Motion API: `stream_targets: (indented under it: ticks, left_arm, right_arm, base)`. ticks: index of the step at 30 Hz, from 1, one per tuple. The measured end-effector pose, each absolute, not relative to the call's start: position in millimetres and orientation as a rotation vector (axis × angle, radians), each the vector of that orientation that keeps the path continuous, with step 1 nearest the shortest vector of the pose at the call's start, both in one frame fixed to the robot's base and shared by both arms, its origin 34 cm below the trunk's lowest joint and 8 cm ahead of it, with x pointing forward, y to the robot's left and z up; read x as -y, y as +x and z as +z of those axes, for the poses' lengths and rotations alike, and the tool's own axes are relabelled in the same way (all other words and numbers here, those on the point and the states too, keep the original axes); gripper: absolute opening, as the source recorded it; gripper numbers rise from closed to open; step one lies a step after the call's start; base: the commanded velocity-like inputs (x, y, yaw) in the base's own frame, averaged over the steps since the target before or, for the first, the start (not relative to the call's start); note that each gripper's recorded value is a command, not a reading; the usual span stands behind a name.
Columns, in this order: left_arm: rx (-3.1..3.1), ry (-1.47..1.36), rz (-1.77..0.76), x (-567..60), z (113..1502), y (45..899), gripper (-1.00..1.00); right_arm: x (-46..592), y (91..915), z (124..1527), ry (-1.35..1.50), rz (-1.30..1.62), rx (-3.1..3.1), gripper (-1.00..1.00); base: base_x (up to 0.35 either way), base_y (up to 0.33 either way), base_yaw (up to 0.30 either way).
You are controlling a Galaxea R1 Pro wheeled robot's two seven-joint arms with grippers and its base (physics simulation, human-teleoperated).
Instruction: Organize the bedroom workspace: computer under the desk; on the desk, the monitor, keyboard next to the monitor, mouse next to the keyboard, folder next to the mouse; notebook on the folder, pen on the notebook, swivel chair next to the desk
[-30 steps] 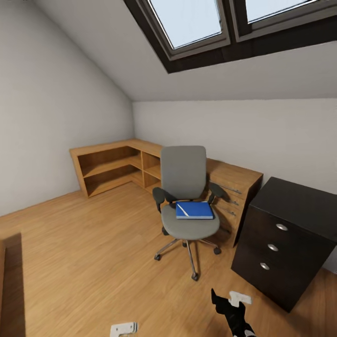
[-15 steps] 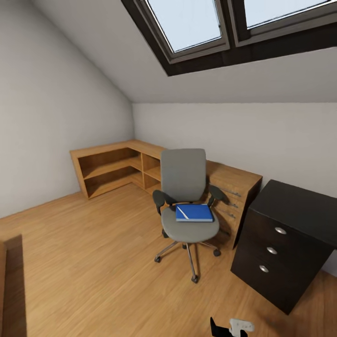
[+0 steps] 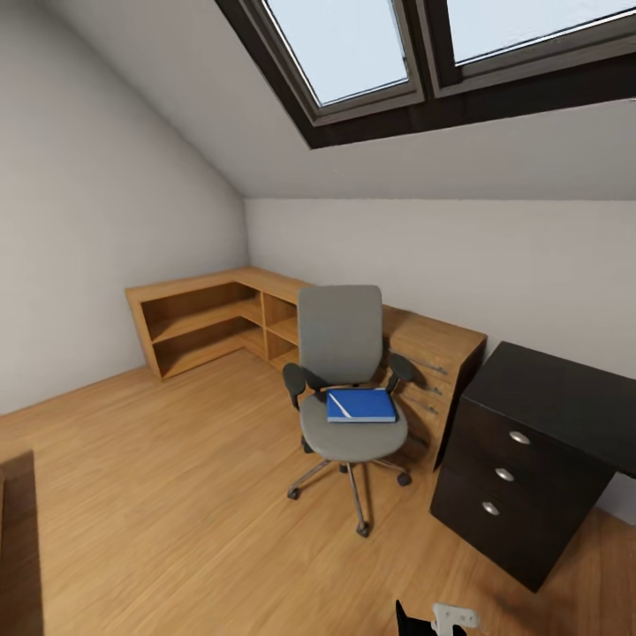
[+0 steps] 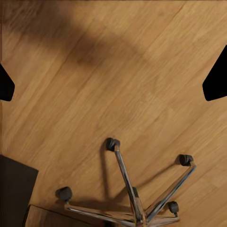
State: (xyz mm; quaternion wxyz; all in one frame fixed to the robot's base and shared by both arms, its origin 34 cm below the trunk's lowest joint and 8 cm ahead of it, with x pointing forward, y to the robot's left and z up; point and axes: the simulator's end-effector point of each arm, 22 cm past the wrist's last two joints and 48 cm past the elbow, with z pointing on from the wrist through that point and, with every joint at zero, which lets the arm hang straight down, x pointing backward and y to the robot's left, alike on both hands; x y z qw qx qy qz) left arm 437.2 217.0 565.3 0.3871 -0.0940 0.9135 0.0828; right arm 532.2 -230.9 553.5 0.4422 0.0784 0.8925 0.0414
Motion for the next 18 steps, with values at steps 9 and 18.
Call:
stream_targets:
  ticks: [9, 18]
  left_arm:
    - [-2.298, -0.237, 0.203, -215, 571, 442, 1.0]
    - [-2.272, -0.237, 0.198, -215, 577, 447, 1.0]
  right_arm:
    - [236, 537, 560, 0.204, 0.085, -2.188, 1.0]
    - [235, 540, 565, 0.205, 0.083, -2.175, 1.0]
  base:
    - [0.0, 0.0, -0.181]
    - [0.0, 0.0, -0.181]
